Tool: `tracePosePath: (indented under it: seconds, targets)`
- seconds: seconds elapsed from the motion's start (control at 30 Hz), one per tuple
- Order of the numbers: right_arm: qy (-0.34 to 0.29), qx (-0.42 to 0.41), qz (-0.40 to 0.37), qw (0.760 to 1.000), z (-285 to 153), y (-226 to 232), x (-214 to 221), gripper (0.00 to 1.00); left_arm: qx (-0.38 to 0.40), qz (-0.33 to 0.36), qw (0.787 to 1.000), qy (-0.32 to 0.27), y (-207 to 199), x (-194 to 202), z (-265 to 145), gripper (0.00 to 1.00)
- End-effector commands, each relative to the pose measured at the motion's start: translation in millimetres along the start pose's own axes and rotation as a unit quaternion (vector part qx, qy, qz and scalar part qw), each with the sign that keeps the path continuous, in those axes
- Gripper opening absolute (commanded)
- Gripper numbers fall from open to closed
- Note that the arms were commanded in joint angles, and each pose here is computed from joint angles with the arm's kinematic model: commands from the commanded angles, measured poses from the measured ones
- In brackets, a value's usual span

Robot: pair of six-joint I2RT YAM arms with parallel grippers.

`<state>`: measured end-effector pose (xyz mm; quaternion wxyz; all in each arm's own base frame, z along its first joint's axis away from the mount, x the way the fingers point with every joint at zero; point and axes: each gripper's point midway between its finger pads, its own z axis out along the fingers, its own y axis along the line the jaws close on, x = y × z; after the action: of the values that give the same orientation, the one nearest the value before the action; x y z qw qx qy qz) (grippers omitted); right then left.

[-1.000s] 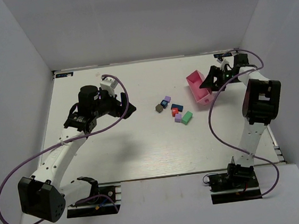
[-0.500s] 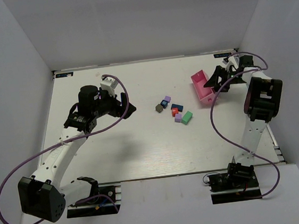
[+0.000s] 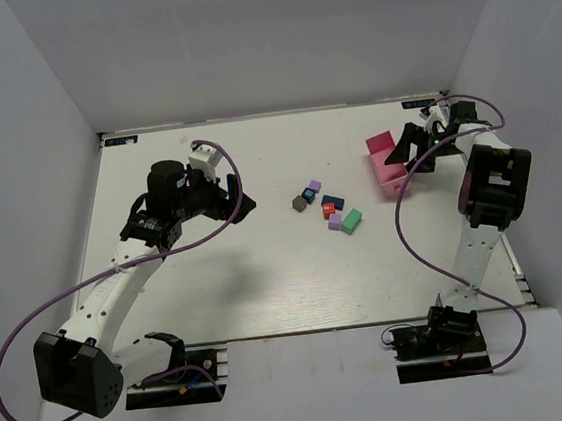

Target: Build the wood block tower

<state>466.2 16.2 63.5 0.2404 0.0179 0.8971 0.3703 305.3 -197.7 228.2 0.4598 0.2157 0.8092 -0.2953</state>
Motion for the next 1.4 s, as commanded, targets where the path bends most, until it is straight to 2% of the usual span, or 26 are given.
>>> tracePosePath:
  seconds: [0.0,0.3,0.43,0.53,0.57,0.6,0.63,0.67,0.7,0.73,0.77,0.8,0.9,0.93,0.97,1.0,1.03,1.07,1.1,1.13,1.27,1.33,1.37]
  targets:
    - [-0.018,0.040,-0.040,0.998,-17,-1,-20,0.90,0.004,0.004,1.000,-0.002,0,0,0,1.00]
    - [-0.064,0.154,-0.140,0.976,-56,-2,-43,0.90,-0.001,0.002,1.000,0.003,3,3,2,1.00]
    - [-0.096,0.214,-0.191,0.953,-86,11,-52,0.90,-0.007,-0.005,1.000,0.008,7,4,7,0.96]
    - [-0.104,0.258,-0.228,0.933,-104,17,-53,0.90,-0.007,-0.008,1.000,0.020,7,8,12,0.87]
    - [-0.126,0.270,-0.256,0.920,-119,30,-62,0.90,-0.008,-0.011,0.999,0.028,8,10,14,0.81]
    - [-0.128,0.283,-0.273,0.910,-123,33,-62,0.90,-0.016,-0.013,0.999,0.032,12,12,17,0.71]
    - [-0.127,0.287,-0.291,0.904,-129,40,-49,0.90,-0.016,-0.012,0.999,0.031,11,9,15,0.66]
    - [-0.154,0.298,-0.310,0.889,-146,56,-54,0.86,-0.012,-0.010,0.999,0.032,8,7,19,0.59]
    - [-0.171,0.294,-0.328,0.881,-154,73,-49,0.80,-0.007,-0.011,0.999,0.034,8,6,21,0.43]
    - [-0.163,0.288,-0.344,0.878,-151,73,-38,0.71,-0.003,-0.009,0.999,0.037,4,6,24,0.38]
    - [-0.168,0.258,-0.361,0.880,-148,90,-31,0.56,0.004,-0.009,0.999,0.035,-2,1,27,0.33]
    - [-0.178,0.245,-0.372,0.878,-156,107,-18,0.25,0.007,-0.010,0.999,0.043,-4,3,30,0.21]
    - [-0.160,0.161,-0.392,0.892,-142,141,22,0.00,0.024,-0.007,0.997,0.078,-18,13,49,0.17]
    - [-0.148,0.118,-0.404,0.895,-132,159,36,0.00,0.020,-0.001,0.996,0.088,-20,17,54,0.16]
    - [-0.143,0.102,-0.410,0.895,-131,167,45,0.00,0.018,0.004,0.995,0.103,-20,21,65,0.21]
    - [-0.136,0.055,-0.421,0.895,-128,185,58,0.08,0.014,0.010,0.993,0.120,-26,29,70,0.28]
    - [-0.131,0.041,-0.431,0.892,-126,195,66,0.22,0.012,0.020,0.991,0.130,-28,33,75,0.43]
    - [-0.122,0.029,-0.431,0.894,-122,198,77,0.34,-0.001,0.037,0.991,0.130,-27,28,81,0.48]
    - [-0.120,-0.003,-0.452,0.884,-118,217,87,0.42,-0.003,0.043,0.986,0.159,-30,43,89,0.54]
    - [-0.123,-0.008,-0.455,0.882,-118,222,89,0.43,-0.009,0.054,0.986,0.159,-31,39,95,0.64]
    - [-0.108,-0.063,-0.456,0.881,-101,248,108,0.39,-0.039,0.087,0.979,0.183,-22,44,118,0.80]
    - [-0.100,-0.076,-0.440,0.889,-94,250,115,0.32,-0.042,0.101,0.977,0.185,-18,41,125,0.82]
    - [-0.094,-0.085,-0.447,0.886,-90,256,122,0.32,-0.043,0.101,0.976,0.188,-16,44,132,0.82]
